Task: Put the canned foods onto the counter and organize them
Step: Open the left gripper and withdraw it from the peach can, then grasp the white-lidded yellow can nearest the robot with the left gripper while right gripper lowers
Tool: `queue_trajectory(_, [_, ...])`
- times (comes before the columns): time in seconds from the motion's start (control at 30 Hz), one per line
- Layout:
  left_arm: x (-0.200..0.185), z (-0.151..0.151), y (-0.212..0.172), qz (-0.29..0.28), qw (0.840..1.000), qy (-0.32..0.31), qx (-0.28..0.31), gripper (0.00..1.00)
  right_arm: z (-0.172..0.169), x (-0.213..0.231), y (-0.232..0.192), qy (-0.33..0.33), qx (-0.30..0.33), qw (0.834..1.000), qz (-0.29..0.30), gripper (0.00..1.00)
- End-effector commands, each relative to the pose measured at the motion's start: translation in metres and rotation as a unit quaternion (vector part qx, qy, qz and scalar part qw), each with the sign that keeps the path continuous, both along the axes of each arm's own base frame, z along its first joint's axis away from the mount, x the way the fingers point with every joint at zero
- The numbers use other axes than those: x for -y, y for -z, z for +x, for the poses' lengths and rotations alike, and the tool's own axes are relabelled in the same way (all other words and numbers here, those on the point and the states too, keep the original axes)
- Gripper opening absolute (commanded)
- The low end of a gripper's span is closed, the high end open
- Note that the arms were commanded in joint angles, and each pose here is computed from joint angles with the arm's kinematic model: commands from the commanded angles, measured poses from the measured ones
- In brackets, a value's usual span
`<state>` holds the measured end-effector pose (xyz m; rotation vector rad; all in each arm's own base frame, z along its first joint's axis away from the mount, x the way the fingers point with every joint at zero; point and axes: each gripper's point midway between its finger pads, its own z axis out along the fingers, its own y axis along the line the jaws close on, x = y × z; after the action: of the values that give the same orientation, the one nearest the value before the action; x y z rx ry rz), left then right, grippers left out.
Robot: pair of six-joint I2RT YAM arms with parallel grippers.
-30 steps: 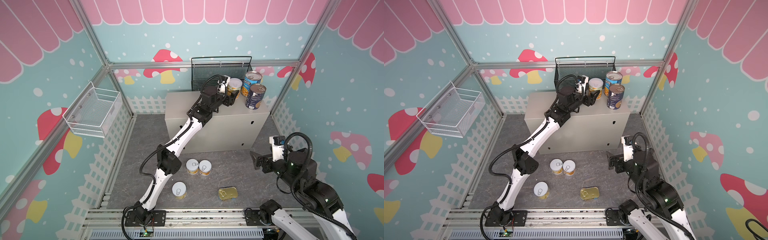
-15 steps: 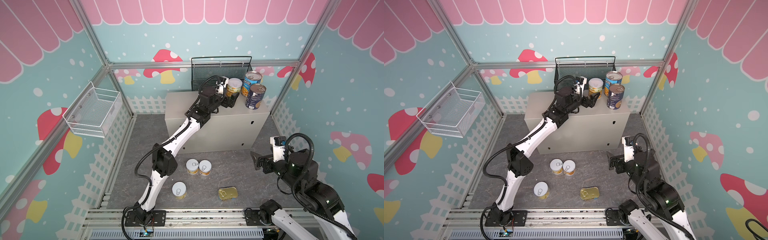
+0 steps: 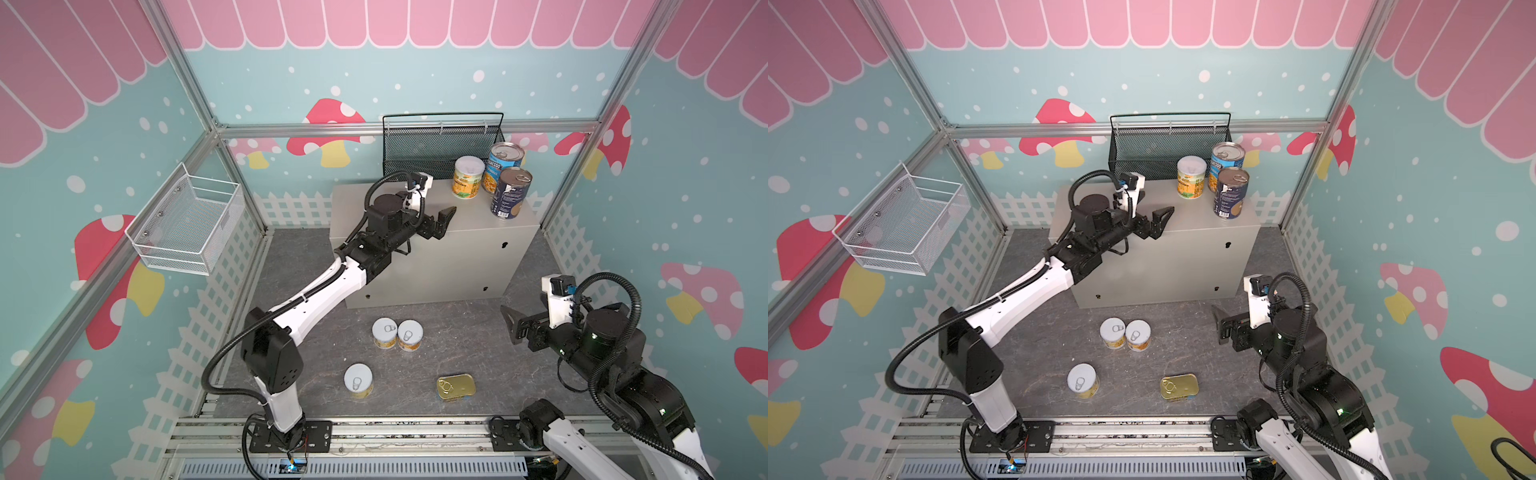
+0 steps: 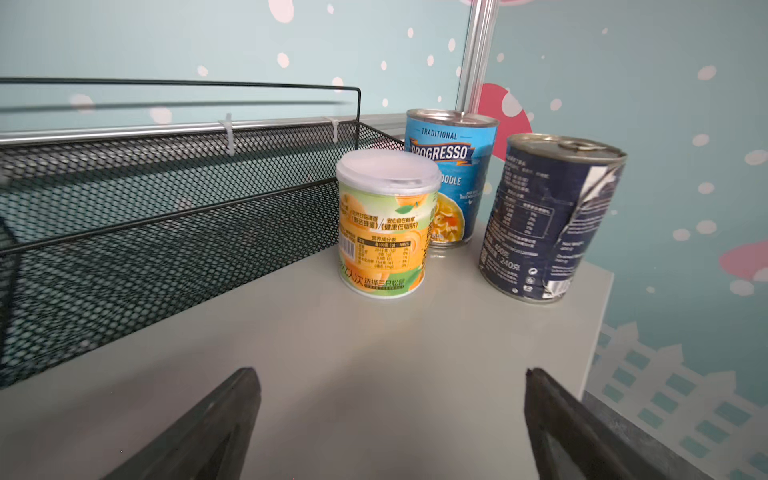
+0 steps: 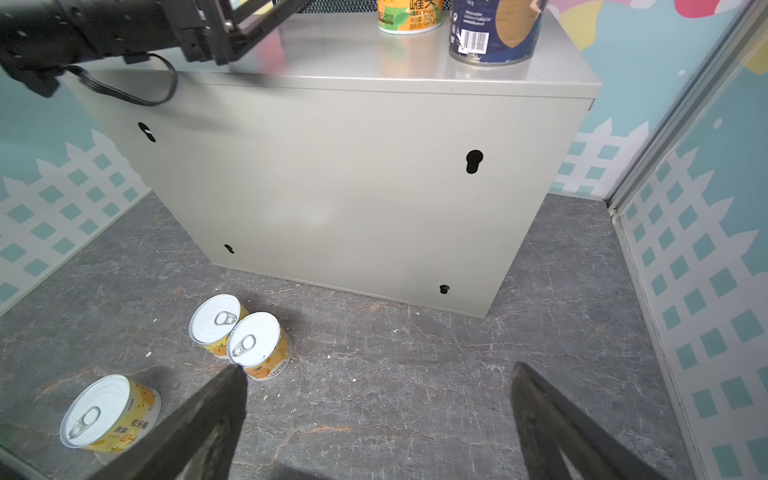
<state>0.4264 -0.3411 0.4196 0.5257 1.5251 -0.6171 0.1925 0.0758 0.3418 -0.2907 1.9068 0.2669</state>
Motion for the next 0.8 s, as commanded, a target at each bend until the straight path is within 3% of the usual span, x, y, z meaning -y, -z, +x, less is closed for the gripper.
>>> queue_trajectory(0.0, [-0.033,-0.03,-0.002,0.014,0.999,-0.03,-0.007,0.99,0.001,-0.01,-0.006,-0.03,0.02,0.999,-0.004,0.99])
queue_trajectory(0.2, [-0.089,-0.089,0.053,0.057,0.993,-0.074,-0.072,0.99,0.003,-0.027,-0.02,-0.077,0.054,0.996,0.003,0.99])
queue_trajectory(0.43, [-0.145,-0.155,0.121,0.088,0.975,-0.113,-0.173,0.99,0.012,-0.057,-0.023,-0.145,0.052,0.988,0.002,1.0])
queue_trajectory(0.77, [-0.192,-0.24,0.206,0.082,0.919,-0.158,-0.352,0.99,0.011,-0.091,-0.017,-0.23,0.059,0.97,0.044,1.0])
